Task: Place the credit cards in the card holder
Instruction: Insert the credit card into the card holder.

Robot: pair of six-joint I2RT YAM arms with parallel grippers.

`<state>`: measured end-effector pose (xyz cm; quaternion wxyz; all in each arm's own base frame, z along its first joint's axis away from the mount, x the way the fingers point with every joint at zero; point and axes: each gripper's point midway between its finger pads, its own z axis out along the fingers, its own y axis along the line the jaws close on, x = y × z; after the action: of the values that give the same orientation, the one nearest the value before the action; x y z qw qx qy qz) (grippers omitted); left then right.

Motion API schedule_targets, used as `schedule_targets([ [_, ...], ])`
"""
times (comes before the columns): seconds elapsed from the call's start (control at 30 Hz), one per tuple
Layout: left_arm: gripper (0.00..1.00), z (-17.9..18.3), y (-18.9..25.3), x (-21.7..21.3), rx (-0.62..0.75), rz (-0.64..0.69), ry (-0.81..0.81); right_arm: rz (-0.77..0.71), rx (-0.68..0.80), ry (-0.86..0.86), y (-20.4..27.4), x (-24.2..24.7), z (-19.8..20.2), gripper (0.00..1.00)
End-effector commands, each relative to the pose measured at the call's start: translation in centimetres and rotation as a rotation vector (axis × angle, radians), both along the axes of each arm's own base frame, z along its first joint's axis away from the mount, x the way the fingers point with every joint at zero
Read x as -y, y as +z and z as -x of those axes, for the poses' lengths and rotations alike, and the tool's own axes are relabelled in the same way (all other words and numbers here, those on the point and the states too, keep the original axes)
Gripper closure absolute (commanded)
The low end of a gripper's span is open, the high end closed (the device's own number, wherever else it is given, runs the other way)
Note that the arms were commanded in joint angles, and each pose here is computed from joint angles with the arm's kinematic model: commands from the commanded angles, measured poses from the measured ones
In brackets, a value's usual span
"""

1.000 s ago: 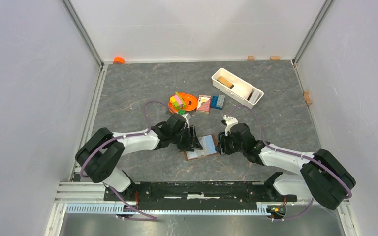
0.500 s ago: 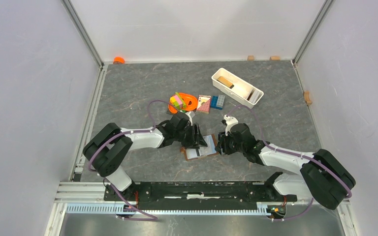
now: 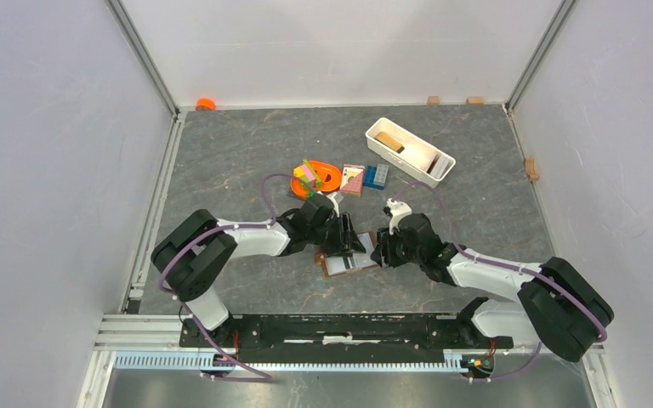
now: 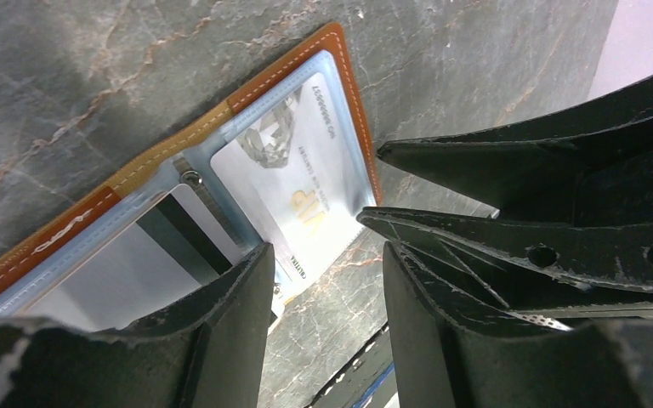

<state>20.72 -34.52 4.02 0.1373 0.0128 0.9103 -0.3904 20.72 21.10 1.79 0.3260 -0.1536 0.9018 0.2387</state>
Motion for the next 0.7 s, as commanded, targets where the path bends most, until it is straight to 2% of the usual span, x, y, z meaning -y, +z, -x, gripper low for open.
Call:
schedule_targets([
  [0.0, 0.44, -1.4, 2.5, 1.9, 0.054, 0.076, 0.017, 0.053, -0.070, 0.000, -2.0, 1.2, 1.8, 0.54],
  [0.17, 0.42, -1.6, 4.0, 0.2, 0.129, 0.014, 0.028, 0.047, -0.053, -0.009, -1.3, 1.4, 1.7, 0.52],
  [0.3, 0.39, -1.5, 4.8, -3.1, 0.195, -0.112, 0.065, 0.041, -0.033, -0.012, -0.8, 1.5, 1.6, 0.48],
  [0.5, 0.29, -0.8, 2.8, -9.0, 0.215, -0.375, 0.124, 0.036, -0.035, -0.008, -0.9, 1.5, 1.8, 0.45],
  [0.67, 0.23, 0.3, 1.0, -10.6, 0.193, -0.469, 0.120, 0.037, -0.041, -0.006, -1.1, 1.5, 2.0, 0.42],
])
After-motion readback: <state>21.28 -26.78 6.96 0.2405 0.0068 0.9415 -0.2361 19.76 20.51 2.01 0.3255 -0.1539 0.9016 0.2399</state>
